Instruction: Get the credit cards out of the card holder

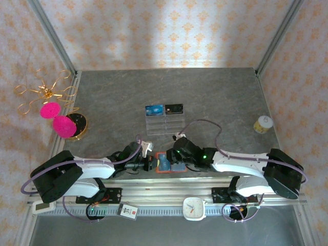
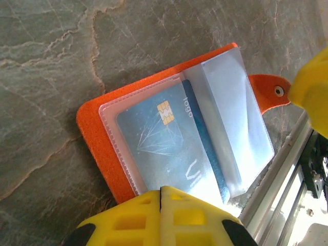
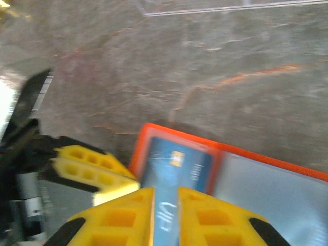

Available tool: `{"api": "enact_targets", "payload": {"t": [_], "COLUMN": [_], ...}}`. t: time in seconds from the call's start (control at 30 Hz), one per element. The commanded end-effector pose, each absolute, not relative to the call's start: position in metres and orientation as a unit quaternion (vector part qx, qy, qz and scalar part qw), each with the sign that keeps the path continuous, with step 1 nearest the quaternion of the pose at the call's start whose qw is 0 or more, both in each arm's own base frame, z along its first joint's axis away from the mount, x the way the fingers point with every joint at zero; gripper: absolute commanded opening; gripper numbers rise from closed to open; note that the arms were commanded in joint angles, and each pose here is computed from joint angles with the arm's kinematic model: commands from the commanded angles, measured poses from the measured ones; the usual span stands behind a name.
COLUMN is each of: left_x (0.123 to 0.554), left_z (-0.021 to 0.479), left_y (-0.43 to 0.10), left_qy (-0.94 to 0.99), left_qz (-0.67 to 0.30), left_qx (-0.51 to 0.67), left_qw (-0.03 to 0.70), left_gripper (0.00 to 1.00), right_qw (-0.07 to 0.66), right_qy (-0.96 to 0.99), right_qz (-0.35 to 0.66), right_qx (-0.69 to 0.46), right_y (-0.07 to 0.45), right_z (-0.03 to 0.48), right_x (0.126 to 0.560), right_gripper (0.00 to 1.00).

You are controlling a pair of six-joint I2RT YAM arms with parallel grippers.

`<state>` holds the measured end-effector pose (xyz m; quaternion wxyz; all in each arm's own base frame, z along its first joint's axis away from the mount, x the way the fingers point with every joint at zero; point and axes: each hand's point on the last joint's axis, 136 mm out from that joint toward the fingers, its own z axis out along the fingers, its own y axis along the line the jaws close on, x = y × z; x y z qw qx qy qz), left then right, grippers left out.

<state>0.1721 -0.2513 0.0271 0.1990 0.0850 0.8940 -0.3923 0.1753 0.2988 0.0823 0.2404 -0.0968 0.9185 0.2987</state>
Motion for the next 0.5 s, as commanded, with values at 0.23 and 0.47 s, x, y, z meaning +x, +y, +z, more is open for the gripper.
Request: {"api": "enact_targets", "payload": {"t": [0.23, 0.47], "left_x": [0.173, 0.169], "left_z": [0.024, 0.015], "left_y": [-0.254, -0.253], "left_qy": [0.890, 0.894], "left_qz": [-0.399, -0.397], "left_qx": [0.092, 0.094], "left_qw": [0.200, 0.186], "left_gripper": [0.00, 0.00], "right_qw": [0.174, 0.179], "right_qy": [0.944, 0.955], "right_qz": [0.272, 0.234], "right_qx": [-0.064, -0.035], "right_y": [0.302, 0.284], "right_z": [0.041, 0.029], "right_x": [0.173, 0.178], "right_gripper": [0.16, 0.16]}}
